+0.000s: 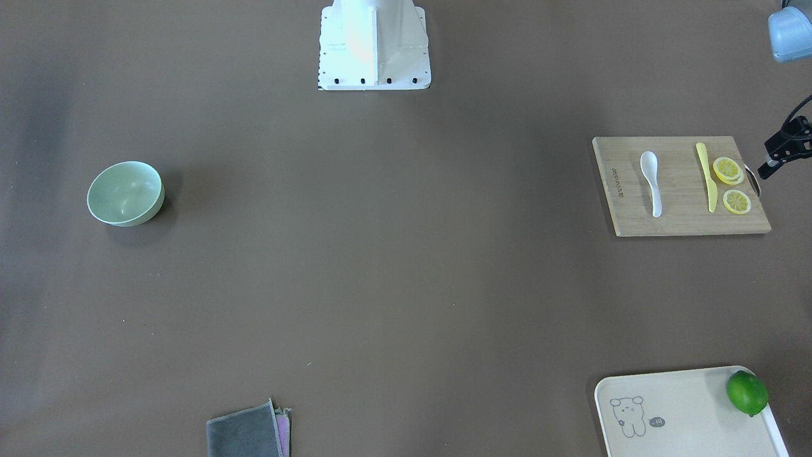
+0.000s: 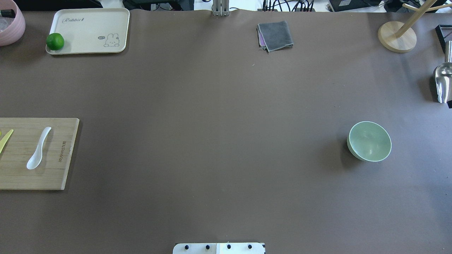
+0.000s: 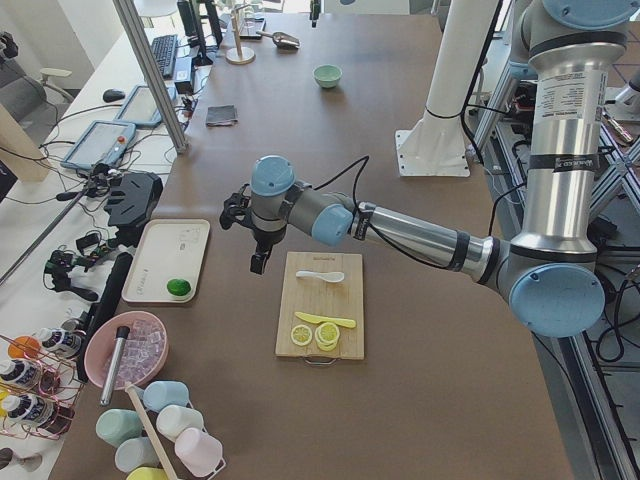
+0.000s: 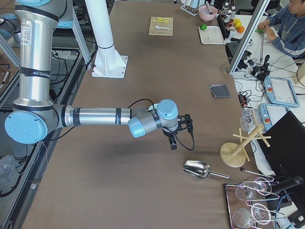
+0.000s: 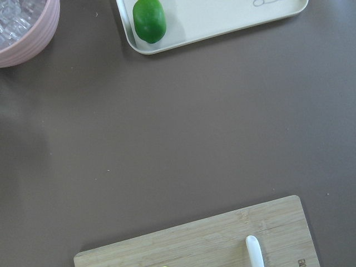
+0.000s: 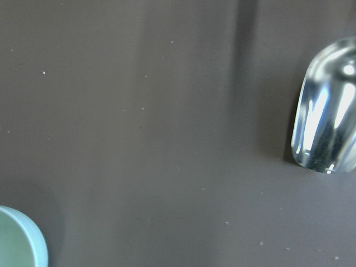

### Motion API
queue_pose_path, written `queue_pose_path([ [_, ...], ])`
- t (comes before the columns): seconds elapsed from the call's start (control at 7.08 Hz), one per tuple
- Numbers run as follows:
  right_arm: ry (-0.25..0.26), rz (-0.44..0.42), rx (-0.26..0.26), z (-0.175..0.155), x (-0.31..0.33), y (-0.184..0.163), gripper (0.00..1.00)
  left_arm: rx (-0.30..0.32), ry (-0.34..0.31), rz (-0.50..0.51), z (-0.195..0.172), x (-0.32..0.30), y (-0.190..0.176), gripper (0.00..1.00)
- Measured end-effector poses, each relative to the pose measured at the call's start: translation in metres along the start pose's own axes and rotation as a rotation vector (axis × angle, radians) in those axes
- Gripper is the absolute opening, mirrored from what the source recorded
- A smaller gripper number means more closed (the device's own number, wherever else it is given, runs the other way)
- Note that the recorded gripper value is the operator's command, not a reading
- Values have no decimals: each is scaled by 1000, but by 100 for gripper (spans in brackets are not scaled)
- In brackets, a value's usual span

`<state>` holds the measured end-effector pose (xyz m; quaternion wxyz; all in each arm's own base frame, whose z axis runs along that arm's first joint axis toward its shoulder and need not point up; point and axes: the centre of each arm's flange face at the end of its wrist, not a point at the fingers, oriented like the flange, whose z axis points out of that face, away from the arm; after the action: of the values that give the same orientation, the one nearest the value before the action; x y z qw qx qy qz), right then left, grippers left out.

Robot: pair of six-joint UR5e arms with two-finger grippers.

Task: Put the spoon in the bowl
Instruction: 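Reach the right gripper to the green bowl while the left reaches the spoon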

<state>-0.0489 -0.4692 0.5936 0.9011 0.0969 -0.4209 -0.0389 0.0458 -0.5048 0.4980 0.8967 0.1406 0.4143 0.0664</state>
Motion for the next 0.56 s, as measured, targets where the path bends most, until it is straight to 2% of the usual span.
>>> queue_pose_path([
  [0.28,-16,46,-16,33,-47,1,99,-3,16,-41,14,25,-6,98],
  [0.56,-26,71,-46,60,-84,3,99,-17,-4,-55,41,68,-15,97],
])
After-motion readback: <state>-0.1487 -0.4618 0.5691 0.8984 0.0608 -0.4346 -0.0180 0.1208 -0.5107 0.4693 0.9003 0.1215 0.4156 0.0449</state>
